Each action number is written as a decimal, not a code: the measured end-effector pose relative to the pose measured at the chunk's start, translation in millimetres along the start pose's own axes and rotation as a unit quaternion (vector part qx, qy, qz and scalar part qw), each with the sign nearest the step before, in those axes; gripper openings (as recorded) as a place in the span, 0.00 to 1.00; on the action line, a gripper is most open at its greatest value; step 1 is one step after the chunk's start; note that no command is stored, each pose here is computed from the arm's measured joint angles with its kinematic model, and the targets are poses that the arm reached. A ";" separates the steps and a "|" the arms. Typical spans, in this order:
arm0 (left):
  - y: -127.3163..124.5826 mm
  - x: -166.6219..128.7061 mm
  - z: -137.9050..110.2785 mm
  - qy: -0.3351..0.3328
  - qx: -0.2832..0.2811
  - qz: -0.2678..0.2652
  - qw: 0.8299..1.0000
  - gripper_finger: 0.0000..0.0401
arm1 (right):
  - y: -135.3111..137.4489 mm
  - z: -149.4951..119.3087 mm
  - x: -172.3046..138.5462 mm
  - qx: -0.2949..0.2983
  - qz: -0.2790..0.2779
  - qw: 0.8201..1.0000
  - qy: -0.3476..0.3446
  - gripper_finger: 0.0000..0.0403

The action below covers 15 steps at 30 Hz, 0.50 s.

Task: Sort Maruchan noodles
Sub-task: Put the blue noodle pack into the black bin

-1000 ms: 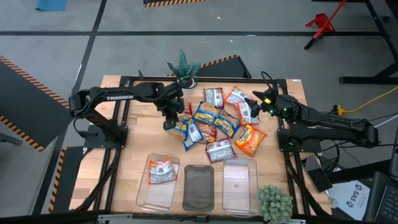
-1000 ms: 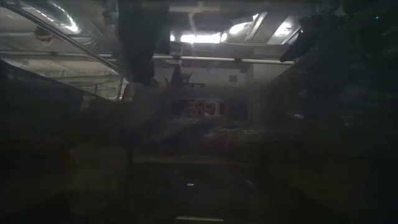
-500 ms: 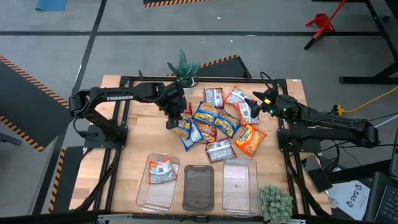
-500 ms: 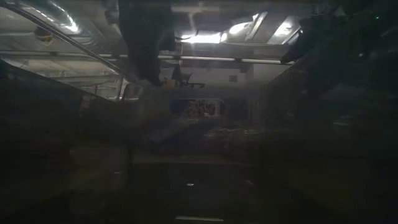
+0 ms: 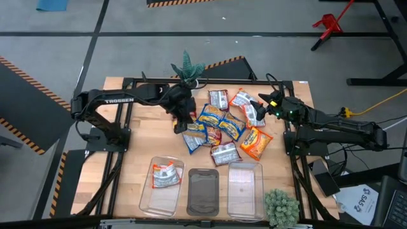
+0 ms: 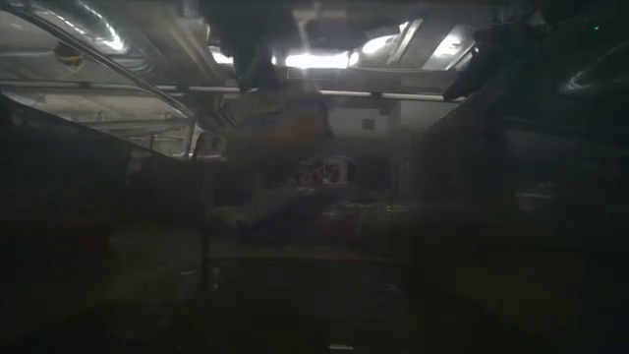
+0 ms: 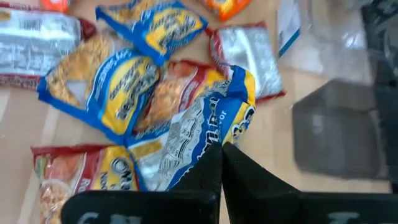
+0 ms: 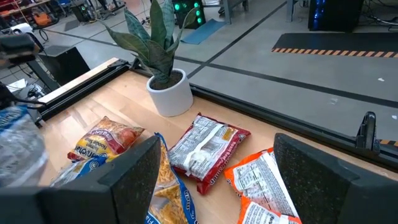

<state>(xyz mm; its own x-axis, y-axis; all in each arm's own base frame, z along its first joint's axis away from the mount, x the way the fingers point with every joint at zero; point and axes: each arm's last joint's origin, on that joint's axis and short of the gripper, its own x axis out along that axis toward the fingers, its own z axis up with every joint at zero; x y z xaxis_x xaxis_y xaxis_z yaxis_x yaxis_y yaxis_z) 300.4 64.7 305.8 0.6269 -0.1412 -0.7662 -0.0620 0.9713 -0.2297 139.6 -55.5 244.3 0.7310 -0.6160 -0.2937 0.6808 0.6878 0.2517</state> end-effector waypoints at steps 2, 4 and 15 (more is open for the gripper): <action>-6.9 -3.1 5.2 -0.009 -0.005 -0.005 1.000 0.00 | 0.0 -0.1 0.0 0.000 0.000 1.000 0.000 0.75; -15.7 -5.2 9.2 -0.015 -0.008 -0.012 1.000 0.00 | -0.1 -0.1 0.0 0.000 0.000 1.000 0.001 0.75; -72.8 -6.0 14.2 -0.020 -0.044 -0.039 0.998 0.00 | -1.7 -4.0 -0.1 -0.008 -0.008 1.000 0.020 0.75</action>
<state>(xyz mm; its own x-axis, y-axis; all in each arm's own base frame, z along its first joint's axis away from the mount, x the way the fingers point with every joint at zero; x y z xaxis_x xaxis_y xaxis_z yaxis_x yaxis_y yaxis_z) 312.2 -2.5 335.6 0.6629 -0.2063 -0.7198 -0.0791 0.9366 -0.3413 138.2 -55.1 240.3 0.7174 -0.6117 -0.3335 0.6912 0.6847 0.2311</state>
